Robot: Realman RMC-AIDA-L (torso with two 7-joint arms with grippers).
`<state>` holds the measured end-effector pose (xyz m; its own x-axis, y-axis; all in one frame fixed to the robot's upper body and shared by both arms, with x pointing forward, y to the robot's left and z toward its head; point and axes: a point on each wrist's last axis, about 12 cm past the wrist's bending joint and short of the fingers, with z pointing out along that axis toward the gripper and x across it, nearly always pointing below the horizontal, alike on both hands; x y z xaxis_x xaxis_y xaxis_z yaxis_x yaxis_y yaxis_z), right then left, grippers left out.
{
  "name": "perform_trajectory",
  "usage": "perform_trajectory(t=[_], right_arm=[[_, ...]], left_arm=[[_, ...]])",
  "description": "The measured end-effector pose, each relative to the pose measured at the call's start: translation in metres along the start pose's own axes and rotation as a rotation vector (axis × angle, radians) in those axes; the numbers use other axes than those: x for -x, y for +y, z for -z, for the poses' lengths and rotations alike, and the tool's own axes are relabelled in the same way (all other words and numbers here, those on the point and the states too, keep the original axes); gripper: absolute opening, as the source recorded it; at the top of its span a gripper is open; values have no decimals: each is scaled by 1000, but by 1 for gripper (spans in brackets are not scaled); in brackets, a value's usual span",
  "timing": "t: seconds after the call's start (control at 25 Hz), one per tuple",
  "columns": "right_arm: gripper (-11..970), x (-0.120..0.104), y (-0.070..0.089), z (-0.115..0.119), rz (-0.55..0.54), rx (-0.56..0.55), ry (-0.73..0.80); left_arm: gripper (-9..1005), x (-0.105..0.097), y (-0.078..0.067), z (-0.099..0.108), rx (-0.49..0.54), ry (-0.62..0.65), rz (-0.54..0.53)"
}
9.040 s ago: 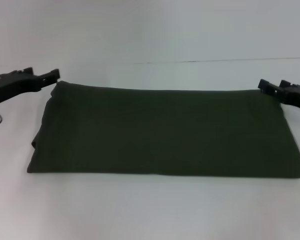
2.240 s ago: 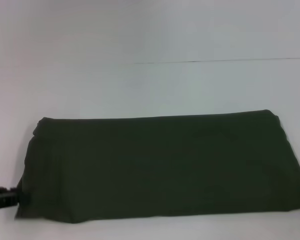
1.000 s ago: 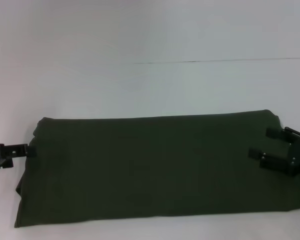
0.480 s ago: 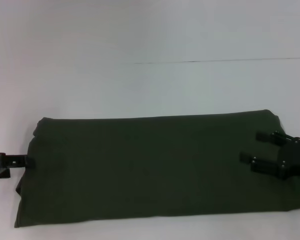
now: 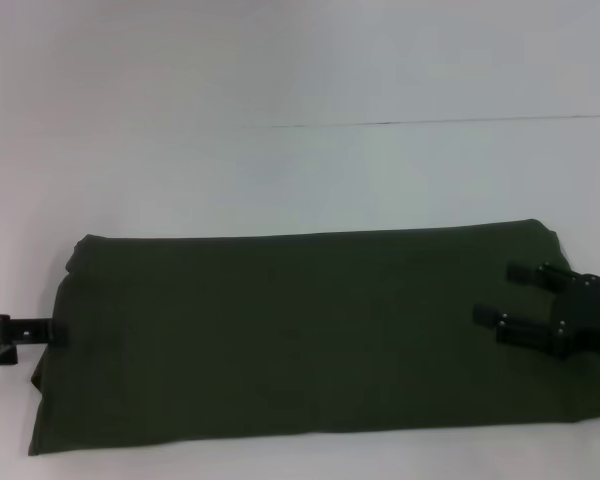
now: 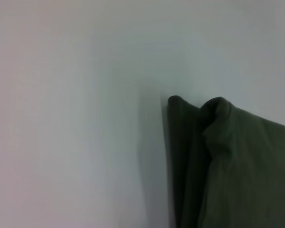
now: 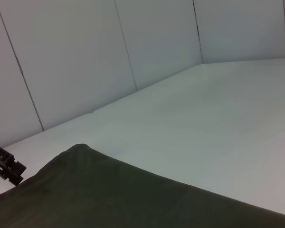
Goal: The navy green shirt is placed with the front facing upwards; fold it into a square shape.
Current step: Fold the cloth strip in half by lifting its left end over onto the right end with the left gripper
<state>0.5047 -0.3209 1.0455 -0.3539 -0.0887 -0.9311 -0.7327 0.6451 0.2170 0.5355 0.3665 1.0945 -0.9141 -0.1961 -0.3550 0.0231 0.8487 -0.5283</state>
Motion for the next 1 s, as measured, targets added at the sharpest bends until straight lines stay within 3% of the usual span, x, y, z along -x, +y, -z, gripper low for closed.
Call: perform_trajectory(t=[1.0], right_arm=[[919, 3, -2, -7, -11, -5, 4]], left_arm=[[892, -1, -4, -12, 0, 24, -17]])
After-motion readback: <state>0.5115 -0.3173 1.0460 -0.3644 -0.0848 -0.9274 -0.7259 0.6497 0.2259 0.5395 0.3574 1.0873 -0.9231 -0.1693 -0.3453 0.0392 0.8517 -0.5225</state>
